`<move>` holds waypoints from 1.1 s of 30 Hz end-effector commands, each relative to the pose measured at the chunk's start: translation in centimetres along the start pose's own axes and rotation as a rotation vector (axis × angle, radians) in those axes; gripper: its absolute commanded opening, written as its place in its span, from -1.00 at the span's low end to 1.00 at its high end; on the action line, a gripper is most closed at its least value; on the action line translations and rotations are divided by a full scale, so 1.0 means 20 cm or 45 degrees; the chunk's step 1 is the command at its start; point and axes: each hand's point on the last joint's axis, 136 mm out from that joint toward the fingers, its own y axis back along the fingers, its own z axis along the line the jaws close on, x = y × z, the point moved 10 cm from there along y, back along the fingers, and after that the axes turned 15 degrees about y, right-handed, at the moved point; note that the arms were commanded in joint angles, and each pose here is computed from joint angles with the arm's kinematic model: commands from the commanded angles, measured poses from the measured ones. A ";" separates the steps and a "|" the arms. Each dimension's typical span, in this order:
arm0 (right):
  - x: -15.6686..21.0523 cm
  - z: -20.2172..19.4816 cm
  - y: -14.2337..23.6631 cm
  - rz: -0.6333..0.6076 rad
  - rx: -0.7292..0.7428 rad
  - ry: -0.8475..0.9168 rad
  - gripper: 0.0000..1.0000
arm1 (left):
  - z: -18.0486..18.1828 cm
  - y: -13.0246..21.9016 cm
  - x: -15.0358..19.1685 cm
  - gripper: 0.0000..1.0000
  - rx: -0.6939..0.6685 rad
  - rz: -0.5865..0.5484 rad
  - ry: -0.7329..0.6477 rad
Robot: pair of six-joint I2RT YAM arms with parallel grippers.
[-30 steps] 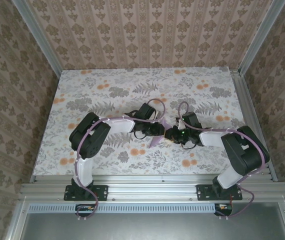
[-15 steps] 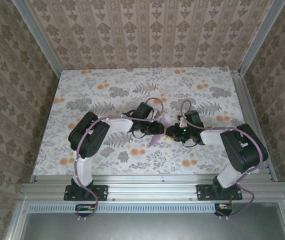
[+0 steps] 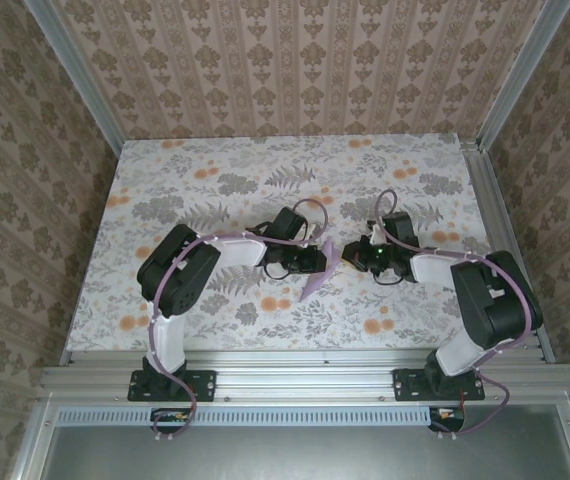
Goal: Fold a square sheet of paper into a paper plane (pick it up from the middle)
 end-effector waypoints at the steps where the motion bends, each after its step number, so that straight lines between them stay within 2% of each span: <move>1: -0.03 0.04 -0.04 0.039 -0.052 0.029 -0.83 | -0.02 0.04 0.02 -0.64 0.016 0.020 -0.034; 6: -0.03 0.05 -0.12 0.088 -0.064 0.030 -0.88 | -0.02 0.04 0.02 -0.73 0.008 0.024 -0.044; 14: 0.02 0.02 -0.22 0.155 -0.055 0.029 -0.94 | -0.03 0.05 0.02 -0.74 0.016 0.035 -0.050; 18: 0.06 -0.01 -0.24 0.202 0.008 0.044 -0.95 | -0.04 0.05 0.02 -0.73 0.034 0.035 -0.055; 29: 0.13 -0.10 -0.23 0.289 0.212 0.079 -0.98 | -0.14 0.18 0.05 -0.44 0.005 -0.004 -0.130; 33: 0.14 -0.11 -0.22 0.293 0.228 0.084 -0.99 | -0.15 0.23 0.11 -0.43 -0.100 -0.021 -0.160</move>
